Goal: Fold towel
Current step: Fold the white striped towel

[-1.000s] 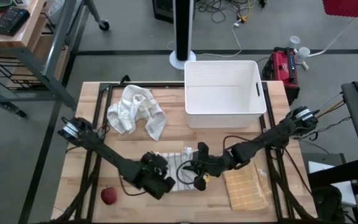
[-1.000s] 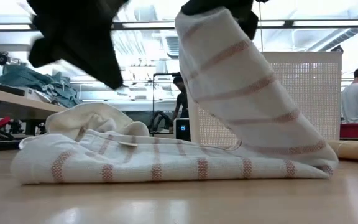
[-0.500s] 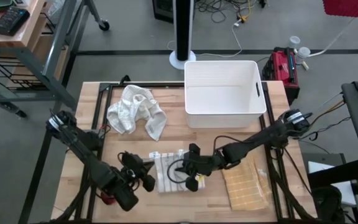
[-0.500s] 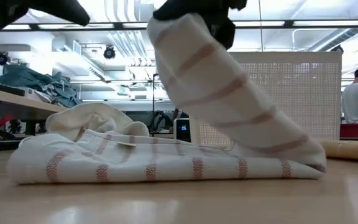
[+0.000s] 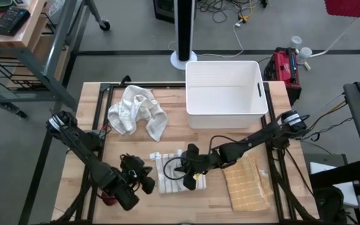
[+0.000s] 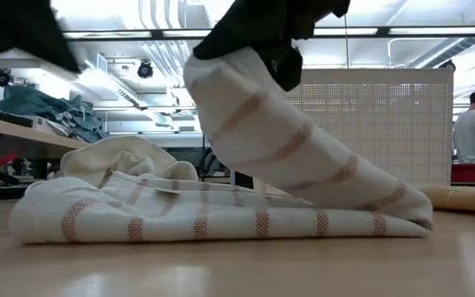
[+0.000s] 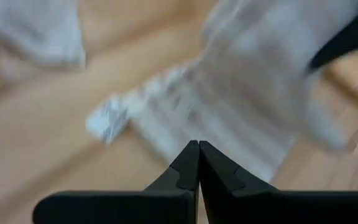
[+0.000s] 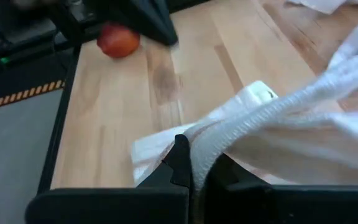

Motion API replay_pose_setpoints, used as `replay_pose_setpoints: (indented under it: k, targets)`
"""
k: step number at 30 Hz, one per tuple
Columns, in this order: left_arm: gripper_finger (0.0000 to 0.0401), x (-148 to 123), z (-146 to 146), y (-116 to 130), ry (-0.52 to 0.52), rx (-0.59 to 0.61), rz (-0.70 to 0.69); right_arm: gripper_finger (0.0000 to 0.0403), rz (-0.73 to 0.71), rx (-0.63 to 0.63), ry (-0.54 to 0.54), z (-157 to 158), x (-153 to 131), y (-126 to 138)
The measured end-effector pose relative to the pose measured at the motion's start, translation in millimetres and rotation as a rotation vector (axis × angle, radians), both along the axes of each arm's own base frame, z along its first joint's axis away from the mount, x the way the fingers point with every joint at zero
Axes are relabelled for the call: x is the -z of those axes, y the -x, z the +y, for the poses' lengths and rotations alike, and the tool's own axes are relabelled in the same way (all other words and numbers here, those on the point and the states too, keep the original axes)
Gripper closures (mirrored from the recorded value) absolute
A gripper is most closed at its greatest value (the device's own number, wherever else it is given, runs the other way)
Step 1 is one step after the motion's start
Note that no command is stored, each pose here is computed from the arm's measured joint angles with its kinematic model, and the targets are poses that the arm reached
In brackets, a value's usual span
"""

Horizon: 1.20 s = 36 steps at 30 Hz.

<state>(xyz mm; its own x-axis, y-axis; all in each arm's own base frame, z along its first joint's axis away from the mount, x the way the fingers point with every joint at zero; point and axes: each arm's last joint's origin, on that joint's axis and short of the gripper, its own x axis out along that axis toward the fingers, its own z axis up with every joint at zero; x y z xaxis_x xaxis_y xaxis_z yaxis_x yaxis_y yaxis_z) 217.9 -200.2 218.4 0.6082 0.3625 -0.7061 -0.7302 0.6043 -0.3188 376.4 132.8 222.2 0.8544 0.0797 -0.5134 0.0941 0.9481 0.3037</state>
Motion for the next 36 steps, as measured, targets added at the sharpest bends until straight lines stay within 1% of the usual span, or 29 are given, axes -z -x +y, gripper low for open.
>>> replay_pose_setpoints:
  k: [4, 6, 8, 12, 15, 18, 20, 23, 25, 31, 33, 36]
  targets:
    - [0.0401, 35, 1, 4, 0.096, -0.011, 0.064, 0.0403, 0.003, -0.017, -0.013, 0, 3, -6]
    - [0.0401, 49, 0, 4, 0.144, -0.012, 0.046, 0.0403, -0.014, -0.03, -0.028, 2, 3, -11]
    - [0.0401, 63, 1, 4, 0.177, -0.015, 0.042, 0.0403, 0.01, -0.032, -0.024, 2, 7, -14]
    - [0.0401, 83, 0, 2, 0.227, -0.011, 0.004, 0.0403, -0.001, -0.046, -0.039, 4, 6, -24]
    - [0.0401, 92, 1, 3, 0.222, -0.013, 0.006, 0.0403, 0.005, -0.049, -0.04, 5, 10, -31]
    - [0.0401, 93, 1, 2, 0.212, -0.018, -0.005, 0.0403, 0.014, -0.061, -0.05, 6, 14, -39]
    - [0.0401, 91, -1, 1, 0.203, -0.021, -0.038, 0.0403, 0.013, -0.062, -0.051, 7, 17, -43]
    - [0.0401, 86, -1, 0, 0.166, -0.012, -0.068, 0.0403, 0.021, -0.053, -0.056, 5, 22, -49]
    - [0.0401, 82, -4, -1, 0.172, -0.009, -0.092, 0.0403, 0.035, -0.046, -0.051, 4, 27, -52]
    - [0.0401, 80, -6, -2, 0.17, 0.003, -0.093, 0.0402, 0.043, -0.041, -0.059, 1, 32, -57]
    - [0.0401, 80, -6, -2, 0.169, 0.003, -0.092, 0.0398, 0.055, -0.045, -0.059, 0, 33, -56]
    - [0.0401, 80, -6, -2, 0.17, 0.003, -0.094, 0.0377, 0.045, -0.047, -0.057, 0, 33, -57]
